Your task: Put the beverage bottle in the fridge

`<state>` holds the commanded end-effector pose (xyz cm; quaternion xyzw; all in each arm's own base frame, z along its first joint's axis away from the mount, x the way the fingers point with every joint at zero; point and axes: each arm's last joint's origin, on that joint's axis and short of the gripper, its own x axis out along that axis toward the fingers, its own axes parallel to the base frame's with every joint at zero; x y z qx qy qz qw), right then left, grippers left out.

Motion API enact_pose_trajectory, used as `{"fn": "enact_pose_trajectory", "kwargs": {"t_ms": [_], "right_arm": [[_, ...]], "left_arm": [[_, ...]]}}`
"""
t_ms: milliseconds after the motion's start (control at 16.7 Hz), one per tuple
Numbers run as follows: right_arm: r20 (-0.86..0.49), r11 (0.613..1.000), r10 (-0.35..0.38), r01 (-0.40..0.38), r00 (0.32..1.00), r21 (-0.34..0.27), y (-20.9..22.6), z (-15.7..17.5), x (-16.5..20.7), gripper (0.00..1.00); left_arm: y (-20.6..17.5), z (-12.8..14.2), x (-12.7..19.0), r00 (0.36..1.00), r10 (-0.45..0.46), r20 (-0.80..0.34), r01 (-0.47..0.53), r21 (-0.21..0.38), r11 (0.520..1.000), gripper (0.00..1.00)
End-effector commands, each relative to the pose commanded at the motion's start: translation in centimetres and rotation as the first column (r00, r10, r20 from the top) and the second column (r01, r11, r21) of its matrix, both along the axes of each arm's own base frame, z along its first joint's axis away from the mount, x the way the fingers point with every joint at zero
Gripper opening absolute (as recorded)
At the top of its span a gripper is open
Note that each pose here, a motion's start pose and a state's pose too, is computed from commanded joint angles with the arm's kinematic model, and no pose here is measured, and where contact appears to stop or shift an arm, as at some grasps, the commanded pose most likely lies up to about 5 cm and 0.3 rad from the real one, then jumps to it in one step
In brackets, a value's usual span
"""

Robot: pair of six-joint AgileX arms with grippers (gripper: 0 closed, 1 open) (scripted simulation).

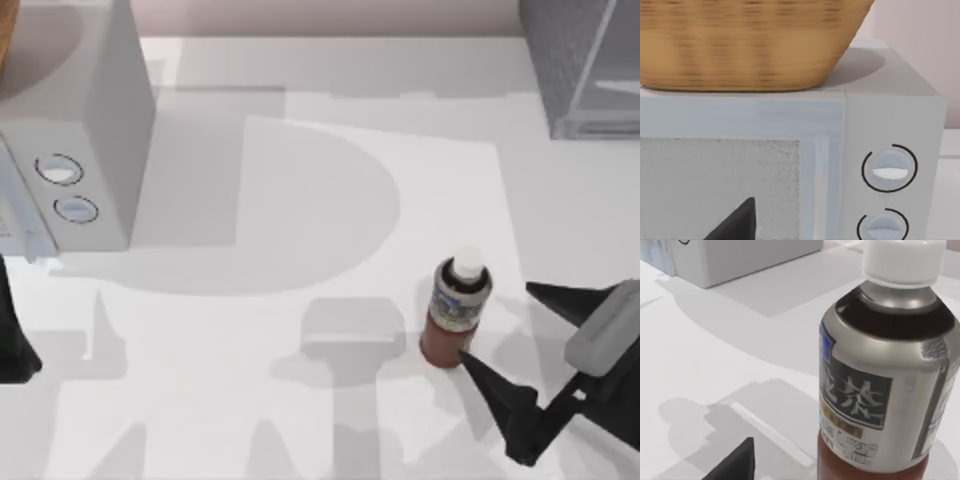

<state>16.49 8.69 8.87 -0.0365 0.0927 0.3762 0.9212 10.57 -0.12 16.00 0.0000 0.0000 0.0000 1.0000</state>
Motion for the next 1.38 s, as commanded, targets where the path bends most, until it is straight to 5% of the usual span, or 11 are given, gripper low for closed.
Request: {"fn": "enact_pose_trajectory", "kwargs": {"t_ms": [1020,1380], "right_arm": [[0.000,1.000,0.000,0.000,1.000,0.000,4.1,-1.2,4.2,1.00],[0.000,1.000,0.000,0.000,1.000,0.000,4.1,-1.2,4.2,0.55]], "left_arm": [[0.0,0.0,0.0,1.000,0.000,0.000,0.000,0.000,1.000,1.00],[0.0,0.0,0.0,1.000,0.000,0.000,0.000,0.000,1.000,1.00]]}}
